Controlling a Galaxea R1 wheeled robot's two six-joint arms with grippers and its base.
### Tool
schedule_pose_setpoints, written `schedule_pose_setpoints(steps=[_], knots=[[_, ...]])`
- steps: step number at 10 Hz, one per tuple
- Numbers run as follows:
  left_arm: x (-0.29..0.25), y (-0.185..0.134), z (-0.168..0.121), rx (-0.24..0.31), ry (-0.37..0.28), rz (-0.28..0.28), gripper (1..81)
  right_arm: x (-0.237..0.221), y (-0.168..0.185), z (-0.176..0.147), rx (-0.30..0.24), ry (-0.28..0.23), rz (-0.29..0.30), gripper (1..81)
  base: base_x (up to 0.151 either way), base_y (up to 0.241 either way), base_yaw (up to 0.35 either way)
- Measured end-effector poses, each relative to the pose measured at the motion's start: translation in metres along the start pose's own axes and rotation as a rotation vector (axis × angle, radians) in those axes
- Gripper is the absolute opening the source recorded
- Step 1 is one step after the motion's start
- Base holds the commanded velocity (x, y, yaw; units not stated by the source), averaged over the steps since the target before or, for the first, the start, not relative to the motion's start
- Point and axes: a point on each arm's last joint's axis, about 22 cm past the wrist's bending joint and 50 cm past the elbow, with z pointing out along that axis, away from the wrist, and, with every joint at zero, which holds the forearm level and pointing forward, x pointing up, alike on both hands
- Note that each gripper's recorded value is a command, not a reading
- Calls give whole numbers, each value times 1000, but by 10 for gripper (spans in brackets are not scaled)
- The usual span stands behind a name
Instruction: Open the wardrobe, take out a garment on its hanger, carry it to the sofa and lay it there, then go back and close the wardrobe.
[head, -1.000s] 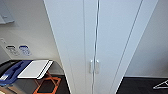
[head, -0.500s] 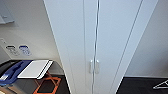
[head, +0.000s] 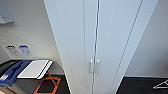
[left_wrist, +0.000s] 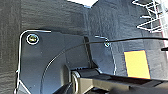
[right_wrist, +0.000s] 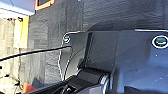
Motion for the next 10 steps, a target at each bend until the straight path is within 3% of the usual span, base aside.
schedule_pose_setpoints(steps=[3,6,10], knots=[[39,13,-29,-52,39,18,811,32,-12,-24,45,31,-22,811,0,0,0],[73,8,-69,-62,71,49,811,64,-22,-53,82,61,-49,811,0,0,0],[137,32,-103,-113,116,125,811,116,-55,-98,154,114,-105,811,0,0,0]])
